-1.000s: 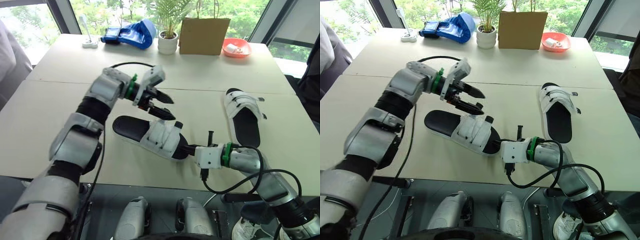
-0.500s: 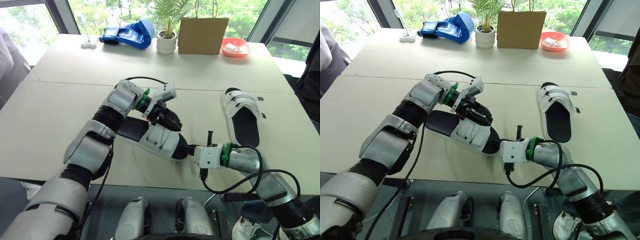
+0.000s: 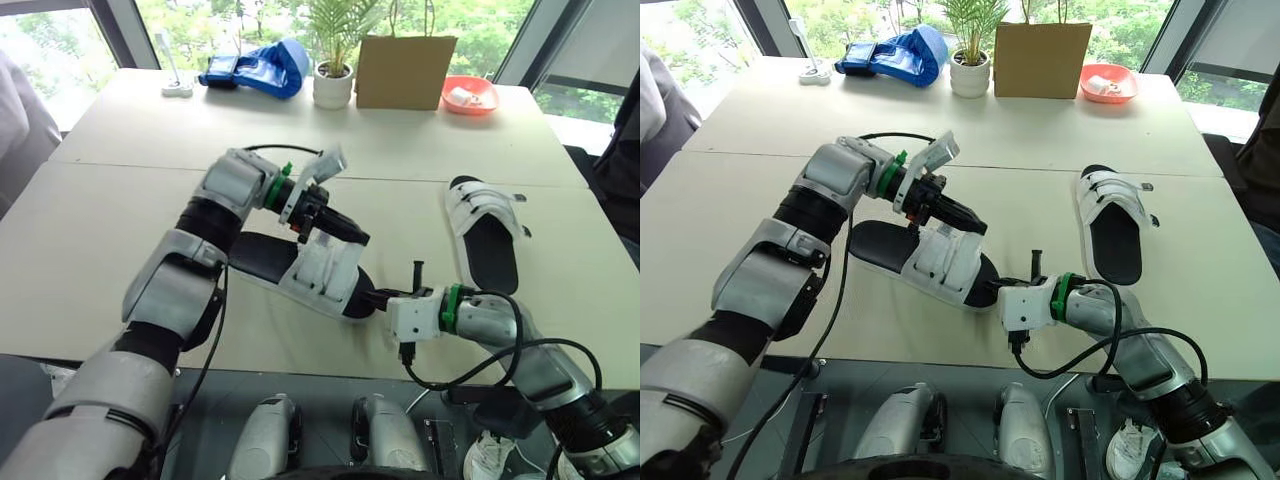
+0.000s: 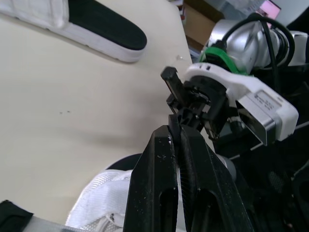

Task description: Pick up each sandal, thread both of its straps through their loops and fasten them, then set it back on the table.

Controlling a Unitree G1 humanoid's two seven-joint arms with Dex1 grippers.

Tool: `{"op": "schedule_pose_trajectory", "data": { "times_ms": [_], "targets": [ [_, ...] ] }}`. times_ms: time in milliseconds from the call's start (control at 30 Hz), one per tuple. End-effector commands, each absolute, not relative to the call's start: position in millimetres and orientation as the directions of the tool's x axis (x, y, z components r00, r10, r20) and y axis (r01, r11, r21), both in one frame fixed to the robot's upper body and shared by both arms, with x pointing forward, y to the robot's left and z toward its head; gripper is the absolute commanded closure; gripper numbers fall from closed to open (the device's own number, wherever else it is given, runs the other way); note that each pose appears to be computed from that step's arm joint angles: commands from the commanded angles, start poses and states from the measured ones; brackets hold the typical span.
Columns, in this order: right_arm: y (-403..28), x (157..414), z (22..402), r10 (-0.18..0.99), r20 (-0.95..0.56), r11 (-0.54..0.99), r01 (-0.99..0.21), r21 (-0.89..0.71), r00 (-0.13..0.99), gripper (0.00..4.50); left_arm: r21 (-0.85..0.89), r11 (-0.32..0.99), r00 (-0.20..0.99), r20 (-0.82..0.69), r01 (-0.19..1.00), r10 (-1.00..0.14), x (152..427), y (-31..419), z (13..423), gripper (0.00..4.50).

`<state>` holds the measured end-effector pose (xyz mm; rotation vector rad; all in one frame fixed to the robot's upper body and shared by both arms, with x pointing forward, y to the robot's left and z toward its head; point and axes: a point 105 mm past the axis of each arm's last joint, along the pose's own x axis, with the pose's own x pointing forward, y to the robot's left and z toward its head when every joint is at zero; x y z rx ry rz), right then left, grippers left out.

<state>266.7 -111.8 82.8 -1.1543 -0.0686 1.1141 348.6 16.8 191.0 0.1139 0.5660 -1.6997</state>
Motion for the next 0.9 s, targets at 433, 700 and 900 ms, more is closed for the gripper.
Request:
{"op": "schedule_pose_trajectory", "data": {
  "times_ms": [433, 700, 900],
  "targets": [
    [-123, 248, 29, 0.659, -0.638, -0.126, -0.779, -0.615, 0.397, 4.5, -0.123, 0.104, 0.023, -0.529, 0.987, -0.848, 385, 18, 159, 4.47],
    [-125, 247, 34, 0.663, -0.626, -0.099, -0.78, -0.618, 0.411, 4.5, -0.123, 0.012, -0.036, -0.388, 0.992, -0.921, 380, 16, 203, 2.49],
    [-122, 243, 39, 0.676, -0.606, -0.07, -0.783, -0.618, 0.418, 4.5, -0.059, -0.119, -0.132, -0.335, 0.991, -0.933, 362, 5, 227, 0.1]
  ]
}}
